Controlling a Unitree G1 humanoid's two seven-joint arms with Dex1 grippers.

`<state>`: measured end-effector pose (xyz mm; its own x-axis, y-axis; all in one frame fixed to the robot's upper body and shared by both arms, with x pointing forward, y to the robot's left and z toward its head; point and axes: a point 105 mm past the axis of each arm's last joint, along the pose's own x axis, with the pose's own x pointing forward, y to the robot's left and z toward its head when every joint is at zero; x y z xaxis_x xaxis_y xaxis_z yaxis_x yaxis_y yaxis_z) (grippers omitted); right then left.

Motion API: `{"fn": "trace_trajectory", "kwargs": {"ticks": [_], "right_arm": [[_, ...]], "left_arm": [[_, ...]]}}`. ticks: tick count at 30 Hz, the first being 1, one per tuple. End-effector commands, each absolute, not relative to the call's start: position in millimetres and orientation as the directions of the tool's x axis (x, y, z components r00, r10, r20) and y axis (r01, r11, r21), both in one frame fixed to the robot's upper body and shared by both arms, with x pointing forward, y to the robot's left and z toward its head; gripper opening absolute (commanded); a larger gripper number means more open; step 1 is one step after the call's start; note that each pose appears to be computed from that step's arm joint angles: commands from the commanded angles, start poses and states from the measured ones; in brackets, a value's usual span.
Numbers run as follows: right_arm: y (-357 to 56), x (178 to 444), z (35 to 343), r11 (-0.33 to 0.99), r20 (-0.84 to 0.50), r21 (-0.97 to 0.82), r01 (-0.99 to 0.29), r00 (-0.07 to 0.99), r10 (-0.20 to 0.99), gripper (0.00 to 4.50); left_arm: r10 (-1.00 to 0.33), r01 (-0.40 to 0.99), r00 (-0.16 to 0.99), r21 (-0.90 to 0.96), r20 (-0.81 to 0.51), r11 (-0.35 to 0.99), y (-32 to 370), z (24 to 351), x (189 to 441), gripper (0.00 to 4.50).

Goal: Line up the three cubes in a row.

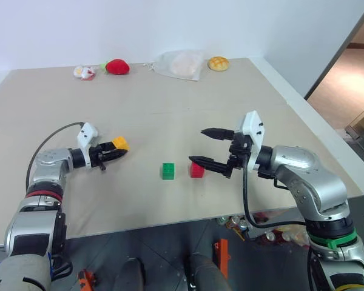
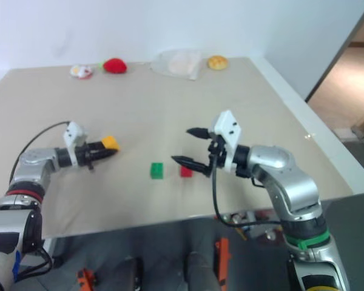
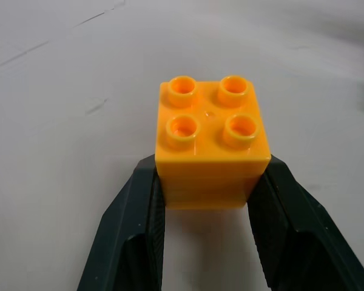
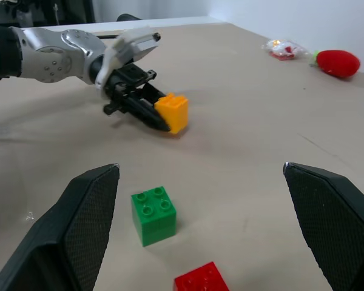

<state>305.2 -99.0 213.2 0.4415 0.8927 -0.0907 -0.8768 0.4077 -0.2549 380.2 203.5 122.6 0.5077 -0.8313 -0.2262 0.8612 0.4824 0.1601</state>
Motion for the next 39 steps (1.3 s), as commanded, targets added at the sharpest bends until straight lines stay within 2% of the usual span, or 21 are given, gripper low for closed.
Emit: {"fn": "trace_trajectory", "kwargs": {"ticks": [1,4,9,16,27,33,39], "right_arm": [[-118,287,218,0.349,-0.101,-0.230,-0.909,0.379,0.920,4.50],[-126,279,215,0.327,-0.124,-0.200,-0.923,0.355,0.926,4.50],[-135,282,212,0.368,-0.135,-0.192,-0.910,0.396,0.908,4.50],[-132,280,211,0.381,-0.129,-0.200,-0.903,0.409,0.903,4.50],[-133,282,213,0.397,-0.122,-0.207,-0.894,0.426,0.897,4.50],[-134,282,213,0.396,-0.124,-0.211,-0.894,0.426,0.896,4.50],[-134,284,213,0.399,-0.123,-0.213,-0.892,0.430,0.894,4.50]], "left_arm": [[-0.874,0.920,0.382,0.218,-0.302,0.327,200,119,360,1.32],[-0.887,0.933,0.349,0.205,-0.302,0.297,198,115,354,1.32],[-0.927,0.963,0.244,0.184,-0.287,0.196,179,110,343,1.32],[-0.950,0.978,0.169,0.163,-0.263,0.129,163,112,341,1.32],[-0.931,0.973,0.206,0.167,-0.300,0.161,168,107,353,1.32],[-0.930,0.980,0.159,0.165,-0.330,0.109,170,109,350,1.32],[-0.919,0.978,0.172,0.175,-0.354,0.115,177,111,353,1.32]]}}
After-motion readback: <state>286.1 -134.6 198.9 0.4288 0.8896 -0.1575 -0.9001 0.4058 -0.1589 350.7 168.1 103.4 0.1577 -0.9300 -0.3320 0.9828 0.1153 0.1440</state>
